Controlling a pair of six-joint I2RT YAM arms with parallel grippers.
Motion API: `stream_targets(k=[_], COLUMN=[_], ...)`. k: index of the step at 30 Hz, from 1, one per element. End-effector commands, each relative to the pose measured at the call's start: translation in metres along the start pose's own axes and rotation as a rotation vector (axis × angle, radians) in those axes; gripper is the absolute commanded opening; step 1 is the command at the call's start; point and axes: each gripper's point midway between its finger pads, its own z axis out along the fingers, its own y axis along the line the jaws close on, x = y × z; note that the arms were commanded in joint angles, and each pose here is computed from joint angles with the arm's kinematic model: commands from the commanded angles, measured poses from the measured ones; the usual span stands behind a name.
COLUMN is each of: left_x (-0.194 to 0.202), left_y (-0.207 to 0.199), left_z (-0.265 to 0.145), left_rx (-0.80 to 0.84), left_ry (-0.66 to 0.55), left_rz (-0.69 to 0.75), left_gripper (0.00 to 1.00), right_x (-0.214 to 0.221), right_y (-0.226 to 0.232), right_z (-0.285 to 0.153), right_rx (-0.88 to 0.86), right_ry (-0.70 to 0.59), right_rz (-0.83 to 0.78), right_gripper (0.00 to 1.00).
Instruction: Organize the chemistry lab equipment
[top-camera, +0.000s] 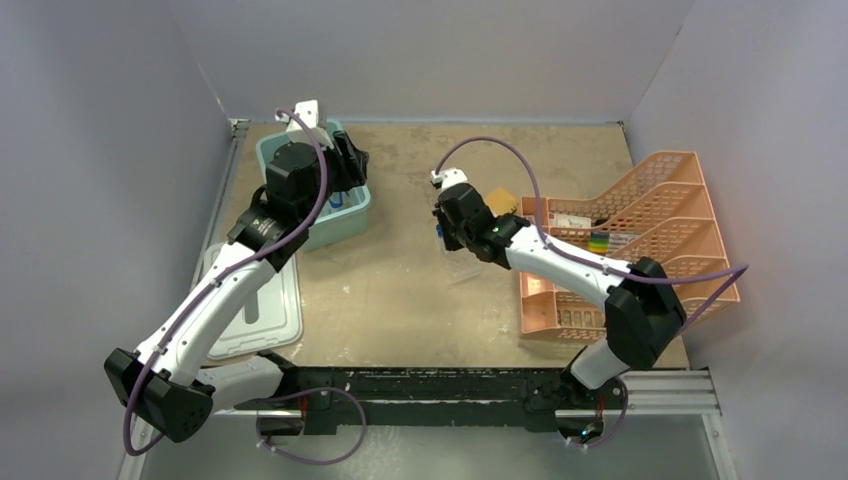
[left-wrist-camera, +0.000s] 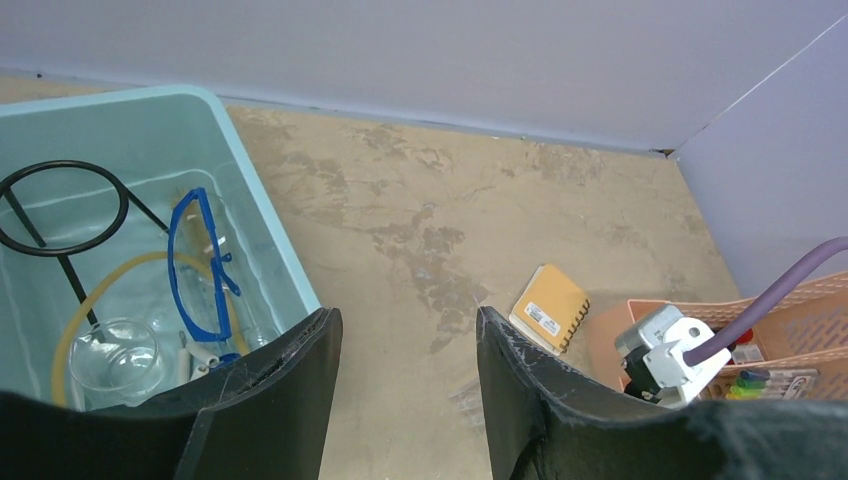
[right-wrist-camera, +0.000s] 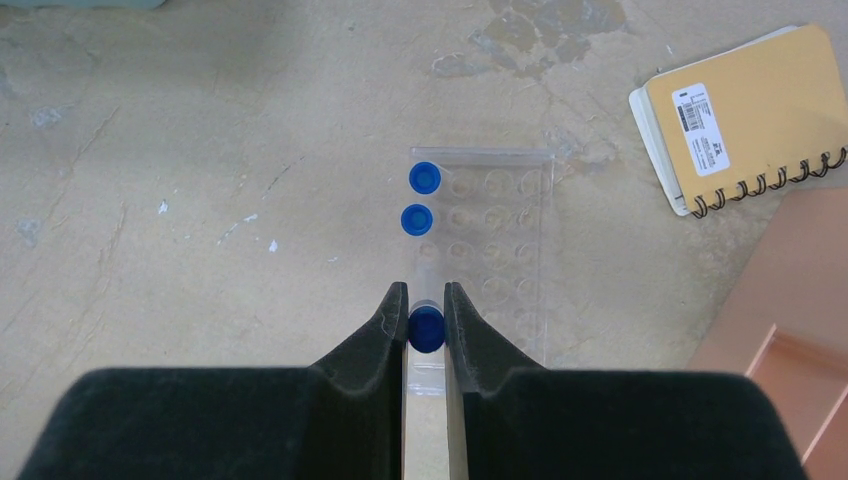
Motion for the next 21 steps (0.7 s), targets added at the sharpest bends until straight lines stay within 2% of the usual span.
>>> stream_targets(k=[1,16,21], left_x=[-0.015,-0.016,-0.016], left_y=[-0.004,-0.002,-0.001], left_z=[-0.003,-0.005,-0.006], left_rx=[0.015,0.011,0.01], left_ry=[-0.063,-0.079,-0.084], left_rz=[-0.028,-0.035,-0.038], left_gripper=[0.51,0.51,0.51], right_x=[-0.012,0.004,0.014], right_y=[0.005,0.005,0.005], right_z=[0.005,0.018,0.025], right_rx=[-0.01,-0.002,0.002], right_ry=[-0.068,-0.051,-0.02], right_rz=[0.017,0.021,-0.003], right_gripper=[0.07,0.07,0.12])
